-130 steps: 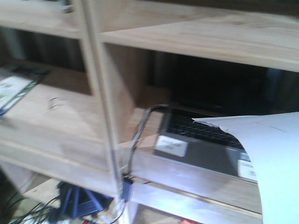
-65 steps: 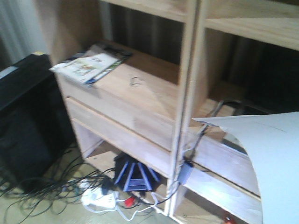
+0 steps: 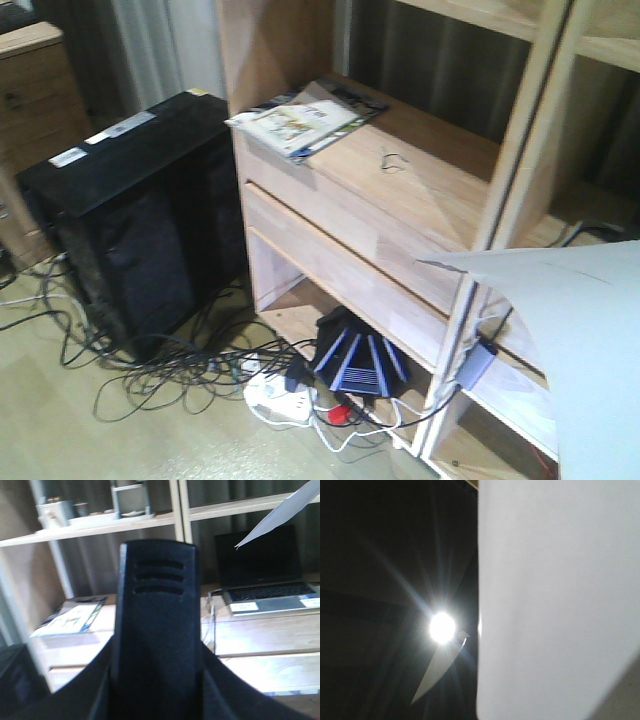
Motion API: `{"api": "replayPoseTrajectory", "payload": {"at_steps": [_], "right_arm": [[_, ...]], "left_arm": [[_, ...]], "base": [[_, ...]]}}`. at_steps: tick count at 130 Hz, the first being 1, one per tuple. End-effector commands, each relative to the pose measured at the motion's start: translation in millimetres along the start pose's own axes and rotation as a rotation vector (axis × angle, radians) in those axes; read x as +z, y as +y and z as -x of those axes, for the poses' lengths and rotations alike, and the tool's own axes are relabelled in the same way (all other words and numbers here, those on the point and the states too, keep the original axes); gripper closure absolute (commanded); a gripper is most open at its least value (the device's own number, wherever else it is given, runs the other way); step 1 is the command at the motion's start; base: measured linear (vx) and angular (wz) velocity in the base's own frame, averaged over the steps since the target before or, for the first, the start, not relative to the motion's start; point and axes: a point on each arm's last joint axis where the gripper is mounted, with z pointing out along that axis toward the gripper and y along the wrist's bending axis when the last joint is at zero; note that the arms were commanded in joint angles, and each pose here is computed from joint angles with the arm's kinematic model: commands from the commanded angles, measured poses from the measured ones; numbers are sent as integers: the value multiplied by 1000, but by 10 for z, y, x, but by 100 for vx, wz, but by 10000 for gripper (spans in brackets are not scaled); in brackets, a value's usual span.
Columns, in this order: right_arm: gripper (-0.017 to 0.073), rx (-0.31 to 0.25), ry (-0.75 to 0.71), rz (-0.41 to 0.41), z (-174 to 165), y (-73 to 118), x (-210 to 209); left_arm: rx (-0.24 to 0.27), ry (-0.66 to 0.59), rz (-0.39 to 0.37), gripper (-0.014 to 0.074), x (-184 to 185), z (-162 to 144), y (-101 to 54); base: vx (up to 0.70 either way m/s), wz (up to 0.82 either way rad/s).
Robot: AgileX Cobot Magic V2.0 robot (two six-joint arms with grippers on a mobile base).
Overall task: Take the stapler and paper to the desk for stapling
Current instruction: 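Drive the base away from the shelf toward the desk holding both items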
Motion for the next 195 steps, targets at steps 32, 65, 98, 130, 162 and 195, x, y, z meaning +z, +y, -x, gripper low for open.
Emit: {"api": "replayPoseTrajectory", "payload": {"at_steps": [32,65,98,130,162,195], "right_arm": [[565,-33,-10,60,14,103,52],[565,-33,-10,60,14,103,52],[565,-33,-10,61,14,104,52],[565,-33,-10,61,14,104,52],[565,-33,-10,61,14,104,52],[565,-33,-10,60,14,104,52]], "left_arm": [[-17,-118,25,600,-7,170,31],[-17,-118,25,600,-7,170,31],[-17,-118,25,600,-7,170,31],[-17,-118,25,600,-7,170,31],[-17,-118,25,600,-7,170,31],[-17,-118,25,600,-7,170,31]], "base": [[-7,26],[-8,30],[-10,38],[-8,39],[-3,38],[5,24]]}}
